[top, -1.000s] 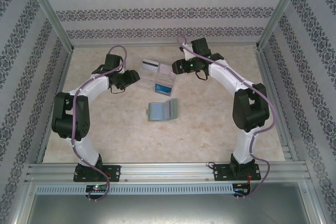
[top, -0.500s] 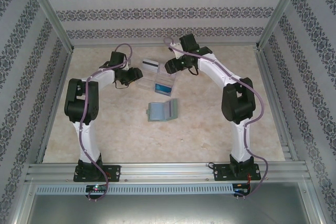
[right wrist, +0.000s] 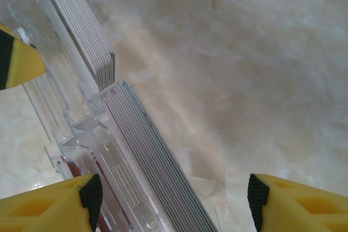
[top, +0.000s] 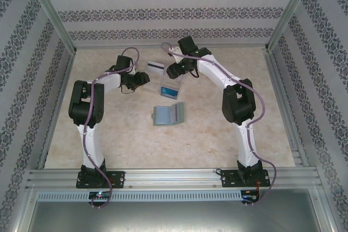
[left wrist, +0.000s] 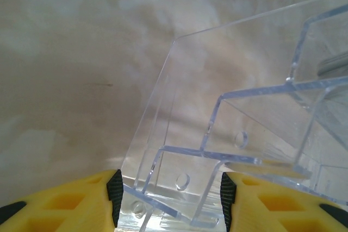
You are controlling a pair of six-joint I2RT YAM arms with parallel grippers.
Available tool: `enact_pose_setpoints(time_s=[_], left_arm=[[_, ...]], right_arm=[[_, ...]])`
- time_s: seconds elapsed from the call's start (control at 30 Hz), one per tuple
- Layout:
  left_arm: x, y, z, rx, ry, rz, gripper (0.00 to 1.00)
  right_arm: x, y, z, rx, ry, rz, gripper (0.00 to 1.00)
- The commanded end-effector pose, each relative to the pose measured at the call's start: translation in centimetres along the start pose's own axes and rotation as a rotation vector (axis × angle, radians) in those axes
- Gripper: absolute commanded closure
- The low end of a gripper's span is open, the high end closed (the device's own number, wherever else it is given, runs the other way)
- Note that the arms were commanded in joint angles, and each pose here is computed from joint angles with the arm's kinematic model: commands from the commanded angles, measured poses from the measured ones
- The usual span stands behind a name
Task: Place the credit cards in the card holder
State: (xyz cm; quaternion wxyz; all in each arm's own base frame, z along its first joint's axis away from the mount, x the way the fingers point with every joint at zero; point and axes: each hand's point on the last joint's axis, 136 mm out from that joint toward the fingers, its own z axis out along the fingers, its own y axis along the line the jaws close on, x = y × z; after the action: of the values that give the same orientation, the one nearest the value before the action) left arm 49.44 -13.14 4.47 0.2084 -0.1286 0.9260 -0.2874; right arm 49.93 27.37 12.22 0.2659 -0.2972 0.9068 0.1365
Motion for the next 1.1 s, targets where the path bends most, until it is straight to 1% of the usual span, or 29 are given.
enact_pose_setpoints(time_s=[0.0, 0.13, 0.27, 0.6, 0.8, 1.07], left_arm=[[1.0, 0.1, 0.9, 0.015, 0.021, 0.013, 0.47], [1.5, 0.3, 1.0, 0.018, 0.026, 0.009, 0.47], [1.8, 0.5, 1.3, 0.021, 0.028, 0.003, 0.48], [2.2, 0.7, 1.4, 0.021, 0.037, 0.003, 0.48], [2.2, 0.6, 1.4, 0.024, 0.039, 0.004, 0.48], [2.2, 0.5, 1.3, 0.025, 0.042, 0.005, 0.48]], right_arm=[[0.2, -0.4, 0.3, 0.037, 0.026, -0.033, 0.27], [0.4, -1.2, 0.6, 0.078, 0.035, -0.024, 0.27], [-0.2, -1.7, 0.1, 0.096, 0.019, -0.011, 0.29], [-1.2, -2.0, -1.0, 0.086, -0.021, 0.011, 0.33], [-1.8, -1.9, -1.8, 0.071, -0.051, 0.028, 0.38], [-2.4, -1.9, -2.7, 0.059, -0.078, 0.04, 0.39]])
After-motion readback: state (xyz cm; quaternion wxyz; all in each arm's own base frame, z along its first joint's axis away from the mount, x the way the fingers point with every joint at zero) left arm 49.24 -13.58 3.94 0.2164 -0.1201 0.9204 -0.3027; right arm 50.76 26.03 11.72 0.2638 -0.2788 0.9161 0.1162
